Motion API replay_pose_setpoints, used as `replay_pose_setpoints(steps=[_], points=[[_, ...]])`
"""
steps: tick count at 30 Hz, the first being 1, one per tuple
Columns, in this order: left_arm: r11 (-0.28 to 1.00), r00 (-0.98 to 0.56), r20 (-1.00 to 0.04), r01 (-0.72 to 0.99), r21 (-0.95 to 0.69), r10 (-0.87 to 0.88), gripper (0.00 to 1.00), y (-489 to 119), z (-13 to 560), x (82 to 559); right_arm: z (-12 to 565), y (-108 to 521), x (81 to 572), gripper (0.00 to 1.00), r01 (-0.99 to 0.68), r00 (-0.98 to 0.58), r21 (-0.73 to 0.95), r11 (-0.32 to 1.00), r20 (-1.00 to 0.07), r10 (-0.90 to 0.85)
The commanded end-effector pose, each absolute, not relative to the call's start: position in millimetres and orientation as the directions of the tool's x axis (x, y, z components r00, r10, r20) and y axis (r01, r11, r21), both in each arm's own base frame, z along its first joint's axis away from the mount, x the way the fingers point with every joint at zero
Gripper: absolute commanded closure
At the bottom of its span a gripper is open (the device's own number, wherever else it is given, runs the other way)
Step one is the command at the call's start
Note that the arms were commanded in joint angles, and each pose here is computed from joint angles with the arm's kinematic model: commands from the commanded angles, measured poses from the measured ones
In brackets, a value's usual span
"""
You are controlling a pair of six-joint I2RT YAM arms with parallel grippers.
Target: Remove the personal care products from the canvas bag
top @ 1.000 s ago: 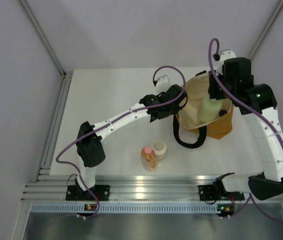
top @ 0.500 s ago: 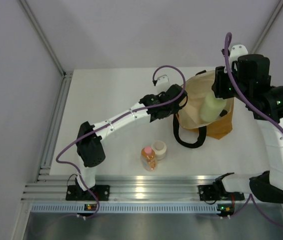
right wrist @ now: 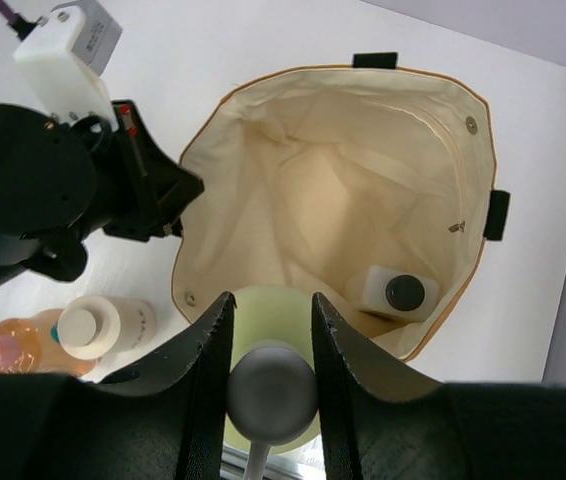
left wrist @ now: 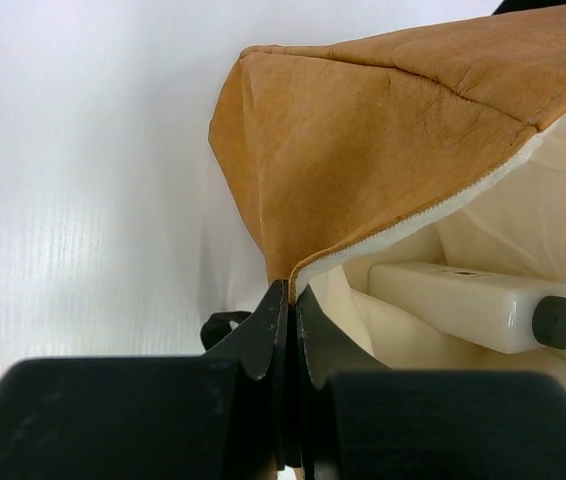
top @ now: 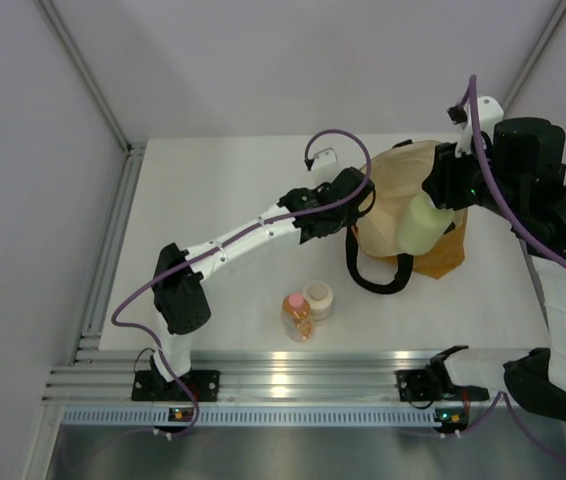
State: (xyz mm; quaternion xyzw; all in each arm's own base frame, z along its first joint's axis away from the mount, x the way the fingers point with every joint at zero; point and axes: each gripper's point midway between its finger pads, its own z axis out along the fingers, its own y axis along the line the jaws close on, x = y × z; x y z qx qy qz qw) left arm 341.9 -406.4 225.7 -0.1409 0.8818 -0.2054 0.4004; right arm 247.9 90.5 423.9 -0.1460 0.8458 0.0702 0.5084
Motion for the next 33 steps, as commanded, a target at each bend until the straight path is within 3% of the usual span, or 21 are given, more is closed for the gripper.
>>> replay_pose_setpoints(steps=[1, 12, 33], points=[[0.866, -0.598, -0.668, -0.093, -0.492, -0.444, 1.00, -405, 240, 353, 477, 103, 229, 1.00, -0.419, -0.242, -0.041, 0.907, -0.958, -0.155], [0.863, -0.595, -0.668, -0.089, -0.498, -0.446, 1.00, -409, 242, 355, 470, 141, 201, 1.00, -0.632, -0.176, -0.069, 0.772, -0.957, -0.230], [0.862, -0.590, -0.672, -0.085, -0.499, -0.448, 1.00, -407, 247, 357, 393, 186, 195, 1.00, -0.716, -0.118, -0.088, 0.693, -0.963, -0.244]])
